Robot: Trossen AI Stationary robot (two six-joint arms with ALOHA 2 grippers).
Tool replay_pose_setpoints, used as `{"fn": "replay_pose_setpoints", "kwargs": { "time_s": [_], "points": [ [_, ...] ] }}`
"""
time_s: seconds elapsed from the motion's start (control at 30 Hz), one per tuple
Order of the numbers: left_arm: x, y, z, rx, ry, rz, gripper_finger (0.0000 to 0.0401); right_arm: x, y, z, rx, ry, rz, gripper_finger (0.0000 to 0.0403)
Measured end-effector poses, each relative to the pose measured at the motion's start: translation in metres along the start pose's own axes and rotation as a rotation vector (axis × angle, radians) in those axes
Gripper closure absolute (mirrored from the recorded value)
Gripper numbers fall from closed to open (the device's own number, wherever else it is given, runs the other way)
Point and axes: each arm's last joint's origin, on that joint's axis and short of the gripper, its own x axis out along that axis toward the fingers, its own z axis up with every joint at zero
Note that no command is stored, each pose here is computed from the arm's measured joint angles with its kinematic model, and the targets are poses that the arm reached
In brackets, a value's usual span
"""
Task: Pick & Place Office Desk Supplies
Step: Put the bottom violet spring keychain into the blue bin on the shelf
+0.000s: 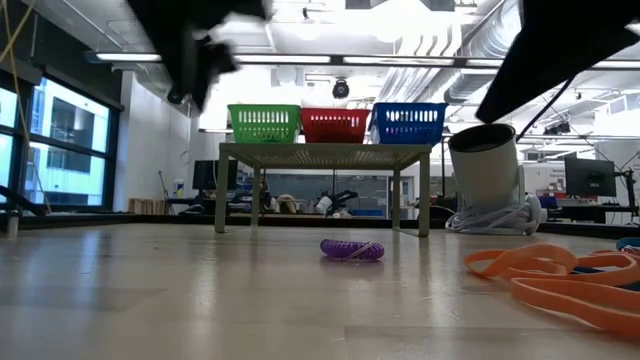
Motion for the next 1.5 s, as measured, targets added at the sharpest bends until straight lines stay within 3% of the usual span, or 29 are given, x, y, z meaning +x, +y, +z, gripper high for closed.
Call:
{"fn": "replay_pose_setpoints", "kwargs": {
  "time_s": [0.17, 0.43, 0.6, 0.73, 0.97, 1.1, 1.23, 1.5],
  "points": [
    [0.019, -0.004, -0.02, -0.123, 0.096, 0.022, 0.0222, -0.002, 0.001, -0.002, -0.006, -0.012, 0.002, 0.0188],
    [0.015, -0.022, -0.039, -0.217, 0.216, 0.011, 0.0222, 0.001, 0.0, 0.001, 0.004, -0.011, -0.005, 0.0188],
    [0.019, -0.047, -0.05, -0.09, 0.175, 0.064, 0.0222, 0.001, 0.0, 0.001, 0.005, -0.015, -0.003, 0.0188],
    [0.026, -0.076, -0.061, -0.06, 0.121, 0.015, 0.0222, 0.0, 0.0, 0.001, 0.003, -0.014, -0.001, 0.0188],
    [0.025, -0.109, -0.078, -0.386, 0.094, -0.021, 0.0222, 0.0, 0.0, 0.0, -0.011, -0.012, 0.0, 0.0188],
    [0.024, -0.122, -0.084, -0.46, 0.056, -0.04, 0.0222, 0.0, 0.0, 0.001, -0.016, -0.012, 0.0, 0.0188],
    [0.023, -0.129, -0.085, -0.592, -0.022, -0.037, 0.0222, 0.0, 0.0, 0.001, -0.045, -0.013, 0.0, 0.0188],
    [0.023, -0.137, -0.092, -0.886, 0.024, -0.059, 0.0222, 0.0, 0.0, 0.001, -0.122, -0.016, -0.002, 0.0188]
  ]
}}
